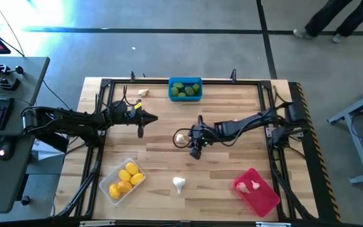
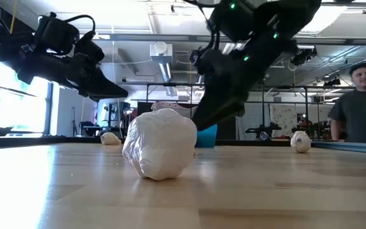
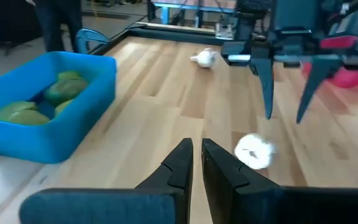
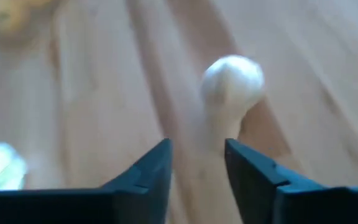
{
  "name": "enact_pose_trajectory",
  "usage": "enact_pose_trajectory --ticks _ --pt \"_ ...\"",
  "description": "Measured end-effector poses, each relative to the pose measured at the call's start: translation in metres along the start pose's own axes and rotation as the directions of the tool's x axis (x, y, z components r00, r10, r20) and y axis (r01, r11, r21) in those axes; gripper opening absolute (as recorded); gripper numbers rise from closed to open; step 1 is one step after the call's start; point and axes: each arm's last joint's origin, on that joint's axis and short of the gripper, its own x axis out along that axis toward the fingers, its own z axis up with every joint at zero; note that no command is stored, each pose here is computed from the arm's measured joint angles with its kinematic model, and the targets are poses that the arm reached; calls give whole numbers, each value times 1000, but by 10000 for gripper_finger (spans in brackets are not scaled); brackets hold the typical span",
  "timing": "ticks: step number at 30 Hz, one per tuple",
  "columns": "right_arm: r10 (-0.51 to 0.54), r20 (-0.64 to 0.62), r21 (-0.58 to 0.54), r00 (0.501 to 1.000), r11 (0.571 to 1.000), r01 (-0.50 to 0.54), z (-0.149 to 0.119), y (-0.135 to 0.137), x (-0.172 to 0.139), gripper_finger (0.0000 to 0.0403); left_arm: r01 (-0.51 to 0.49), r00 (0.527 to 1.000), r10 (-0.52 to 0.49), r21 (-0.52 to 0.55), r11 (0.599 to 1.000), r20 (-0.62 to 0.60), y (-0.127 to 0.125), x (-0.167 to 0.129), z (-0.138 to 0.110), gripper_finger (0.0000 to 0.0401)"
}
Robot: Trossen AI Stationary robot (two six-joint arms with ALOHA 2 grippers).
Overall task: Sort produce into baskets
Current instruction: Put the garlic into the red bin
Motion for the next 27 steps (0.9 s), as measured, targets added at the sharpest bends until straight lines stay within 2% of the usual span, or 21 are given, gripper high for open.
enact_pose_trajectory --ticks 5,9,12,19,27 --pt "-111 112 29 987 994 108 0 -2 18 210 -50 999 50 9 999 -1 2 0 0 15" --pt "-87 194 19 977 996 85 2 -1 30 247 -52 999 52 35 998 -2 2 0 0 14" --pt "-86 202 18 976 996 84 -2 -2 39 258 -52 999 52 42 998 -2 2 0 0 14" --pt "-94 186 -15 978 995 98 -5 -5 45 251 -52 999 53 43 998 -3 2 0 0 14" --pt "-18 128 -12 992 1000 19 -5 -12 46 186 -52 999 52 34 998 -4 2 0 -1 14"
